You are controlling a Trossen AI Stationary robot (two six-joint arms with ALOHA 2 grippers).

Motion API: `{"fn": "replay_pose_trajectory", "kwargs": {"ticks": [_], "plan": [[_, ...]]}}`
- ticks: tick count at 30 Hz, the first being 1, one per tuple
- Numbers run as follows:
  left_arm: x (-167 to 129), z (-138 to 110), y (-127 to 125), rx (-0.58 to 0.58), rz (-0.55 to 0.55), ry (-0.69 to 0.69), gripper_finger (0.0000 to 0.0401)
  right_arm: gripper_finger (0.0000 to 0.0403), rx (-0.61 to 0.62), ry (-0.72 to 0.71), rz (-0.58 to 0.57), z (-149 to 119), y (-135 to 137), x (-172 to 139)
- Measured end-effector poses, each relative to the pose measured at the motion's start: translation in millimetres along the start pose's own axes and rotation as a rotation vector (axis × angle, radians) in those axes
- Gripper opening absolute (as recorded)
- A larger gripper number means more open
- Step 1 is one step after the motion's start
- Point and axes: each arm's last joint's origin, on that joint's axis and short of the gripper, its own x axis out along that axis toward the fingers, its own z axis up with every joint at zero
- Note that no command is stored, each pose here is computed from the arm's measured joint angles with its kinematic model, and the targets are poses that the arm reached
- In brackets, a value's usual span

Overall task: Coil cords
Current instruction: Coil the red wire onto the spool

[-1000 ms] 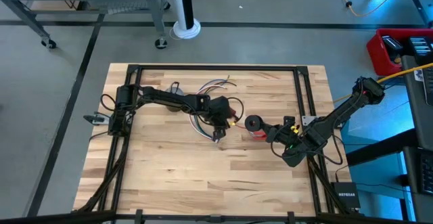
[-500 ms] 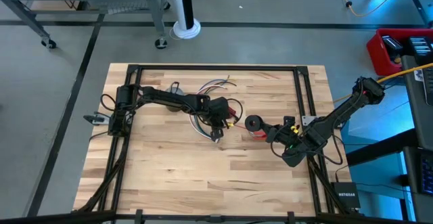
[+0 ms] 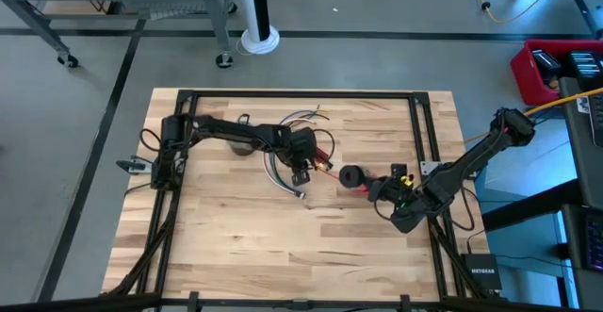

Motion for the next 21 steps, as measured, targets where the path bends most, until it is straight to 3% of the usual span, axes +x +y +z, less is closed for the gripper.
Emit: {"fn": "replay_pose_trajectory", "kwargs": {"ticks": [11, 21], "plan": [[-29.3, 14.8, 36.0, -0.179, -0.156, 0.129, 0.0002, 0.0003, 0.038, 0.121, -0.090, -20.4, -4.3, 22.3], [-38.0, 23.3, 50.8, -0.399, -0.260, 0.118, 0.0001, 0.0003, -0.061, 0.212, -0.026, -20.8, 9.4, 44.9]]}}
